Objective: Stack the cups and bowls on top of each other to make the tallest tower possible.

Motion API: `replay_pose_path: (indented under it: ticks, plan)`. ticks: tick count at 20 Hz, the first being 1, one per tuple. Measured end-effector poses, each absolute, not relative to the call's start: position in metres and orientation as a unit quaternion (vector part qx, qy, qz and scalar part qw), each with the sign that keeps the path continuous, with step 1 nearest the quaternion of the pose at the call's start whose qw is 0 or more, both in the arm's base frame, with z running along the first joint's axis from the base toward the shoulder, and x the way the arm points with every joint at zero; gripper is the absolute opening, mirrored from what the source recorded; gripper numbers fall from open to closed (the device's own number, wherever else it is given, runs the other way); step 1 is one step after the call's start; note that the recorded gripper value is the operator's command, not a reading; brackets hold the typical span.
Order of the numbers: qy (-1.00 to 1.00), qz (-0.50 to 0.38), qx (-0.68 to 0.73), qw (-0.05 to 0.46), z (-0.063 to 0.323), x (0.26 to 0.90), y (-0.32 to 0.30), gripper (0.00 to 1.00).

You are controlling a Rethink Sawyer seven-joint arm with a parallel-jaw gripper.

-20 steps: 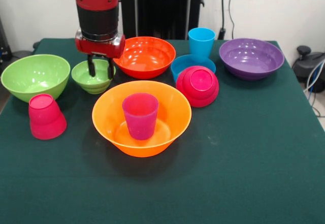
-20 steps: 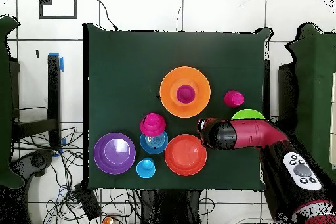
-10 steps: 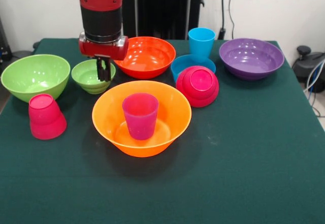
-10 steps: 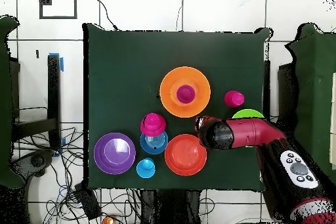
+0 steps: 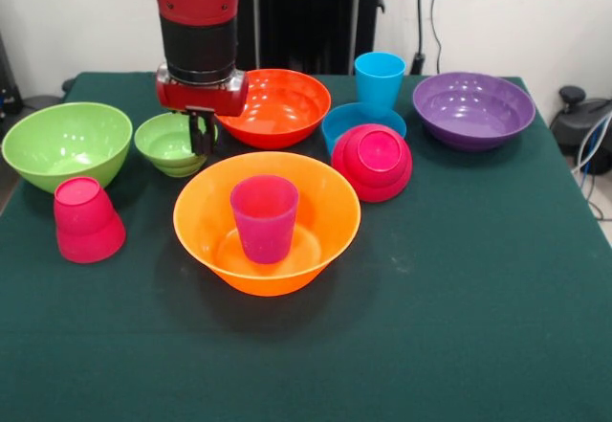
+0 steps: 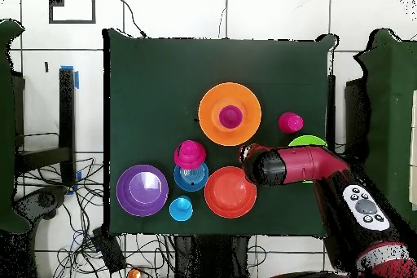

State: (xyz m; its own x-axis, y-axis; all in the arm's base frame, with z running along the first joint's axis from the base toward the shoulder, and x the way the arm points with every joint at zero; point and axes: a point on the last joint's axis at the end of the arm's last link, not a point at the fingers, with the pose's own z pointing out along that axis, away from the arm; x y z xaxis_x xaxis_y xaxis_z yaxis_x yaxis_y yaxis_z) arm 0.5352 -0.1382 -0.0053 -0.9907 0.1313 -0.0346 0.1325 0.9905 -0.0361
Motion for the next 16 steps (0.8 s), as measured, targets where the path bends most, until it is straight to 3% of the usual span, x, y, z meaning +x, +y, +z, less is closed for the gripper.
replay_pose_path:
  ticks: [3,4,16]
  plan:
    - [0.998,-0.016,0.066,0.013,-0.0092,0.5330,-0.1361,0.00]
    - [0.998,-0.015,0.066,0.011,-0.0105,0.5323,-0.1354,1.00]
    - [0.998,-0.013,0.064,0.008,-0.0140,0.5307,-0.1313,1.00]
